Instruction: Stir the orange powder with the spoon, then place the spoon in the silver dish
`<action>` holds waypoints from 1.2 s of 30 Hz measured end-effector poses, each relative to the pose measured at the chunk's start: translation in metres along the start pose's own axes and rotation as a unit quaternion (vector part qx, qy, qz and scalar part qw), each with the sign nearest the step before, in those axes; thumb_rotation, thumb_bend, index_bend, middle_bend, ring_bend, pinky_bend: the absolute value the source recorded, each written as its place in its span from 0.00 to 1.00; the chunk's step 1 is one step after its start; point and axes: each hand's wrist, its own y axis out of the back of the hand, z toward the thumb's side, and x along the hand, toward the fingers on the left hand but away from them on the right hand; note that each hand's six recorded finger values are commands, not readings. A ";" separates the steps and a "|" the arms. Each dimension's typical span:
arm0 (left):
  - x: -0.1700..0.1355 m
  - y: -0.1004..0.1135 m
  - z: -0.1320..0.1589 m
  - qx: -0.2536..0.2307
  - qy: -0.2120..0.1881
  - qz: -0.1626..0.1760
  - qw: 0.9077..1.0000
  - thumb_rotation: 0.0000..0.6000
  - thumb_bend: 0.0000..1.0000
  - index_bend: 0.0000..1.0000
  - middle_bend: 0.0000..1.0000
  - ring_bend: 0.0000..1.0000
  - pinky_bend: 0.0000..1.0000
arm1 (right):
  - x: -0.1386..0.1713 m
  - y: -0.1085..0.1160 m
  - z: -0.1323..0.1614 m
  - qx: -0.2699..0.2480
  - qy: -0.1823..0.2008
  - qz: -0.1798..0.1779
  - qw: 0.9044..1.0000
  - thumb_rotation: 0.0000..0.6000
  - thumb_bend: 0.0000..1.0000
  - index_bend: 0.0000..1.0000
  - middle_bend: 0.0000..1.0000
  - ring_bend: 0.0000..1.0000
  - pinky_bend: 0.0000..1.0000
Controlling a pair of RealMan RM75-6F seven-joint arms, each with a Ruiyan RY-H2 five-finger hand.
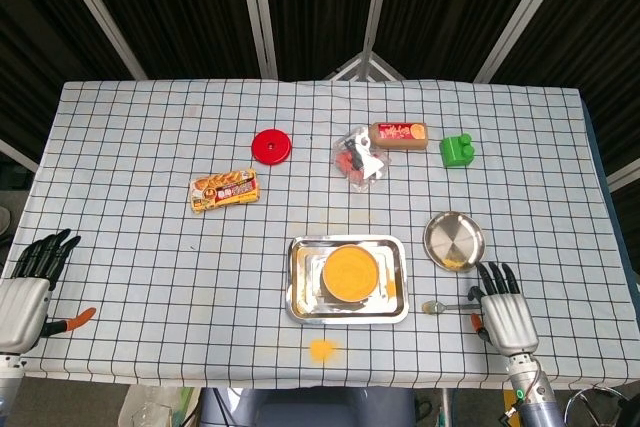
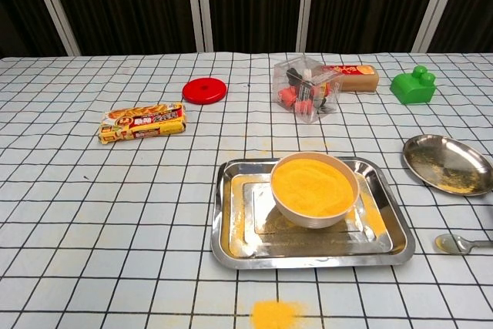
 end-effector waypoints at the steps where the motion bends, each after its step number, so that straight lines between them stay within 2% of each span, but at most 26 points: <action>1: 0.000 0.000 0.000 0.000 0.000 0.000 1.000 1.00 0.00 0.00 0.00 0.00 0.00 | -0.001 -0.001 0.000 0.000 -0.001 0.001 1.000 1.00 0.42 0.49 0.12 0.00 0.00; 15: 0.000 0.000 0.000 0.001 0.001 0.000 1.000 1.00 0.00 0.00 0.00 0.00 0.00 | -0.007 -0.017 0.003 0.015 0.003 0.017 1.000 1.00 0.42 0.50 0.12 0.00 0.00; 29: 0.000 0.000 0.000 0.001 0.001 0.000 1.000 1.00 0.00 0.00 0.00 0.00 0.00 | -0.011 -0.019 0.004 0.009 0.001 0.016 1.000 1.00 0.42 0.50 0.13 0.00 0.00; 36: 0.000 0.000 0.000 0.001 0.001 -0.001 1.000 1.00 0.00 0.00 0.00 0.00 0.00 | -0.011 -0.024 0.003 0.016 -0.001 0.025 1.000 1.00 0.42 0.54 0.13 0.00 0.00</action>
